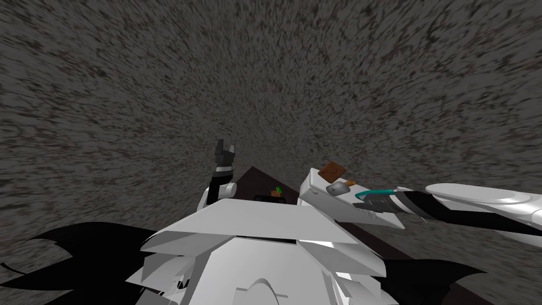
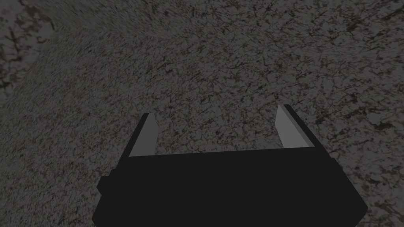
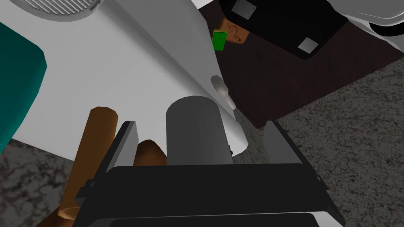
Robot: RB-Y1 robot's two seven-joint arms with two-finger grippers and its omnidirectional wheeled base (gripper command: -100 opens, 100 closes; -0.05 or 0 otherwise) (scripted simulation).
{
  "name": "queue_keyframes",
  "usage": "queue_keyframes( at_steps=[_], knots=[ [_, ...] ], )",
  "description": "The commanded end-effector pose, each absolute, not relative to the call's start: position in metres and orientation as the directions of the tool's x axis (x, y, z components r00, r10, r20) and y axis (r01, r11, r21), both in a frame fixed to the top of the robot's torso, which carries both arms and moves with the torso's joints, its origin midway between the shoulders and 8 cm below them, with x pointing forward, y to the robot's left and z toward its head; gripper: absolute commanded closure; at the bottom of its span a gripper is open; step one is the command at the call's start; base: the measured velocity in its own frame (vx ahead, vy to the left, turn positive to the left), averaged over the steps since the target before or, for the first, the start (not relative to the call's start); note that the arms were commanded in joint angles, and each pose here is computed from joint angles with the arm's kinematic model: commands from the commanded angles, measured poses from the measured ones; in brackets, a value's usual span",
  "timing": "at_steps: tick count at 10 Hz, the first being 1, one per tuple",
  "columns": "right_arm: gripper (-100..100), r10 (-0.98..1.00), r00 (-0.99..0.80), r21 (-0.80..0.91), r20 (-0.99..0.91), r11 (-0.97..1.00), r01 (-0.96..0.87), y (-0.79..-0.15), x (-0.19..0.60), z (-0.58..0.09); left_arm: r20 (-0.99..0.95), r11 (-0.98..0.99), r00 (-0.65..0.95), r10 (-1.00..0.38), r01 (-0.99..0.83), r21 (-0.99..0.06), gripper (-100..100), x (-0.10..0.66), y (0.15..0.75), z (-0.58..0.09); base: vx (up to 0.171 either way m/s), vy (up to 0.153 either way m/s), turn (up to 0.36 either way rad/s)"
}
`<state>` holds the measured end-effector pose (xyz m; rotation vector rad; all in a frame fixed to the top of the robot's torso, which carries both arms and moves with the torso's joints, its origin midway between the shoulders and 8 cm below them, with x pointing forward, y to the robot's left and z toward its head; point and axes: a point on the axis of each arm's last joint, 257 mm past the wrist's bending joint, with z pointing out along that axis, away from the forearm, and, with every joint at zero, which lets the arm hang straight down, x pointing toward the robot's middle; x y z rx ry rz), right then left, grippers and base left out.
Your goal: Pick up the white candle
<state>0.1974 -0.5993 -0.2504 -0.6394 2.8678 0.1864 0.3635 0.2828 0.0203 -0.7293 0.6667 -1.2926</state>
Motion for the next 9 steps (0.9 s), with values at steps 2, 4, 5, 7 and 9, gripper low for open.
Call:
queue_keyframes(
  at_steps=[2,4,5,7,9],
  knots=[
    [-100,-0.426,-0.881,0.063,-0.206,0.893,-0.446,-0.6041,0.2004,-0.2455,-0.033,0.121,0.156,-0.987,0.599,-0.791,0,0.3635,0.2828,0.0203,0.011,0.011,-0.013],
    [-100,-0.430,-0.880,0.060,-0.204,0.891,-0.449,-0.6046,0.2012,-0.2441,-0.033,0.121,0.156,-0.987,0.599,-0.791,0,0.3635,0.2828,0.0203,0.022,0.001,0.031],
    [-100,-0.430,-0.880,0.060,-0.204,0.891,-0.449,-0.6046,0.2012,-0.2441,-0.033,0.121,0.156,-0.987,0.599,-0.791,0,0.3635,0.2828,0.0203,0.018,0.003,0.028],
    [-100,-0.430,-0.880,0.060,-0.204,0.891,-0.449,-0.6046,0.2013,-0.2442,-0.033,0.121,0.156,-0.987,0.599,-0.791,0,0.3635,0.2828,0.0203,0.005,0.006,0.006],
    [-100,-0.420,-0.884,0.060,-0.204,0.896,-0.440,-0.6075,0.1924,-0.2540,-0.033,0.121,0.156,-0.987,0.599,-0.791,0,0.3635,0.2828,0.0203,0.004,-0.001,0.023]
  ],
)
